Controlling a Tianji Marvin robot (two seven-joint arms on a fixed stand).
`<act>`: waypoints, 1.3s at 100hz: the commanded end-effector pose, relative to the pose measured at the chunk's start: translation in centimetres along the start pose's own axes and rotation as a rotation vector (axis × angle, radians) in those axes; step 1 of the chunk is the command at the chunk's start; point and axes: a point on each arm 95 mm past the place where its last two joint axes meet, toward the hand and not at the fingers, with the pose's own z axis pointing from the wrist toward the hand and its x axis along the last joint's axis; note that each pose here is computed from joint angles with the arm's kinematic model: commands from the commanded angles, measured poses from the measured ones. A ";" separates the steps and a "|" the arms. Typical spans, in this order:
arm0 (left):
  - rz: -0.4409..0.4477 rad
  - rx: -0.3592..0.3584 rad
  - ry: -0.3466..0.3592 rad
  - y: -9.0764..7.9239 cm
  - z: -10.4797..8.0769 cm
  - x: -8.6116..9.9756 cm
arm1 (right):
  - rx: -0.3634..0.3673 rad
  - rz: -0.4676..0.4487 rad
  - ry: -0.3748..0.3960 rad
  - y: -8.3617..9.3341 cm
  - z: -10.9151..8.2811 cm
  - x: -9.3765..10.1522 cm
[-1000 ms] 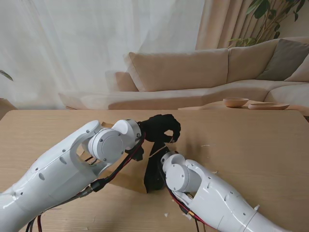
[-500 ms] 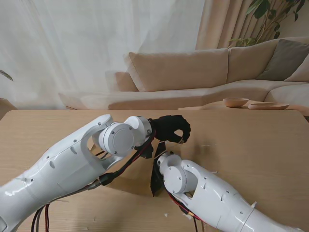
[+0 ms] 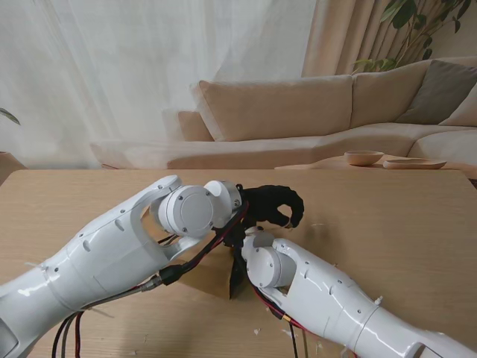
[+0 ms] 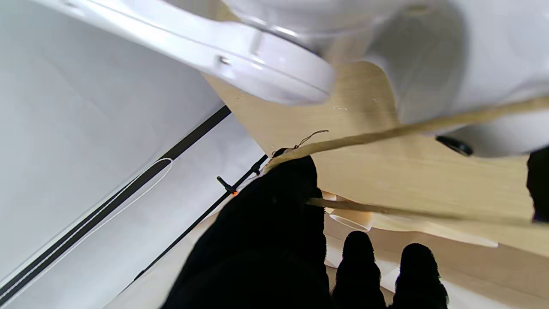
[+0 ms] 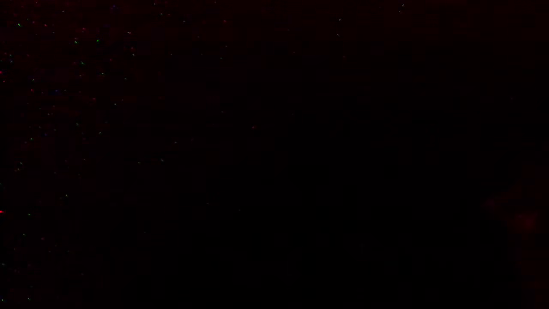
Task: Bag the shoes
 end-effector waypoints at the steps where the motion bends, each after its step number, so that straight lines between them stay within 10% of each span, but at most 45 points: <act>1: -0.013 -0.021 0.045 0.0 -0.5 1.6 | -0.015 0.029 0.032 0.7 0.7 2.0; 130: 0.002 0.009 0.036 -0.4 -1.1 1.3 | -0.015 0.053 0.002 0.2 2.6 1.7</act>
